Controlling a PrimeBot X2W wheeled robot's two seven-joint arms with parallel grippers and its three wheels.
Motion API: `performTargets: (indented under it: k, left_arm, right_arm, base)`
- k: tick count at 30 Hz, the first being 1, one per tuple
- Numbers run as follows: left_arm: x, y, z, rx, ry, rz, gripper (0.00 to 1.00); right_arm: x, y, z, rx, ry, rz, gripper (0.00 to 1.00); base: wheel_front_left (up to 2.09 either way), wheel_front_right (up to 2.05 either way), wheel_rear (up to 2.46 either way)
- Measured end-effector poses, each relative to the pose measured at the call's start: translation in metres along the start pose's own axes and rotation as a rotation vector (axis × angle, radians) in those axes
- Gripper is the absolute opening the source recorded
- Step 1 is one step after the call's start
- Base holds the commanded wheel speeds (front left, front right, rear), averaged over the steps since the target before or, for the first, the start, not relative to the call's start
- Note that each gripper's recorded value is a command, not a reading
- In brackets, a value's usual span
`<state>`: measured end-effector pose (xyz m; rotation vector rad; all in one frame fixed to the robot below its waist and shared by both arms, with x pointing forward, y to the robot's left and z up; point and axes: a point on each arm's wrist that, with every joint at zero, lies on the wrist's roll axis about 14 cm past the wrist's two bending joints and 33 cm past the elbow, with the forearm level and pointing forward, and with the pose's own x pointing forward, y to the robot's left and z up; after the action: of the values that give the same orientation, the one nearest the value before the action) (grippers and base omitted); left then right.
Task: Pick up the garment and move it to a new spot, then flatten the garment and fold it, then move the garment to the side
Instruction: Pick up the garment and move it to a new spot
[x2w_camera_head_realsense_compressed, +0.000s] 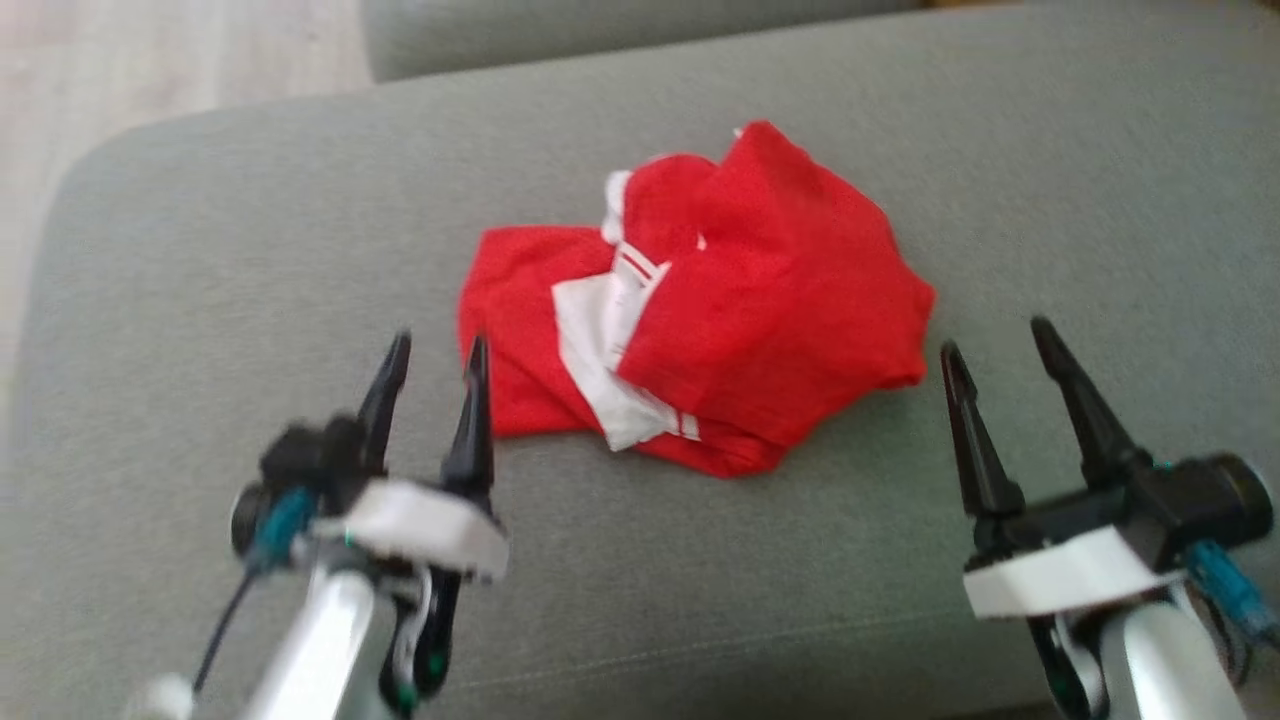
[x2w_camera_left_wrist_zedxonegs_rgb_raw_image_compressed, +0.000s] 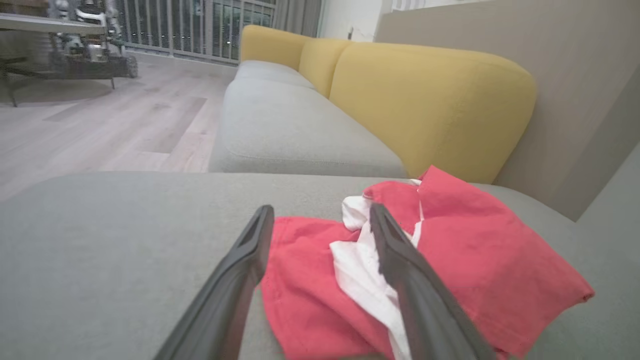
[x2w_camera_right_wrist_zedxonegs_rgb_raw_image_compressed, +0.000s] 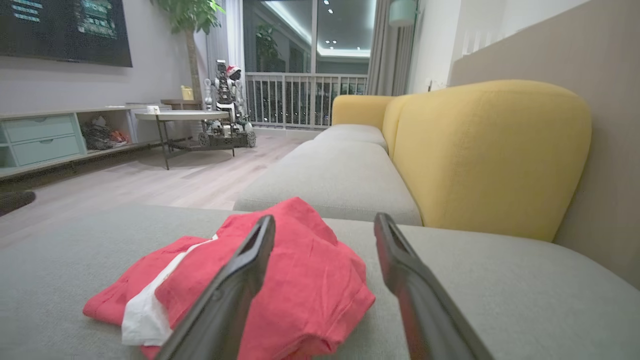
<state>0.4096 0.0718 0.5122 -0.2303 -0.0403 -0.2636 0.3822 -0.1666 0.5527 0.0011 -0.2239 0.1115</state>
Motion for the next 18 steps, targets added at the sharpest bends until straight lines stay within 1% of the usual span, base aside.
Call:
performTargets:
  k: [4,9,13,18]
  left_arm:
    - [-0.028,0.012,0.016,0.003,-0.057,0.075,1.0]
    - [-0.05,0.016,0.02,0.005,-0.075,0.12,1.0]
    - [-0.053,0.015,0.019,0.04,-0.073,0.111,1.0]
    - [-0.049,0.018,0.016,0.05,-0.062,0.108,1.0]
  right_arm:
    - [-0.008,0.009,-0.003,0.014,0.015,0.021,1.0]
    - [-0.01,0.013,0.003,0.033,-0.002,0.031,1.0]
    - [-0.01,0.018,0.005,0.039,-0.007,0.043,1.0]
    - [-0.013,0.018,0.004,0.04,-0.003,0.041,1.0]
  base:
    - [0.0,0.0,0.0]
    - [0.0,0.0,0.0]
    - [0.0,0.0,0.0]
    - [0.0,0.0,0.0]
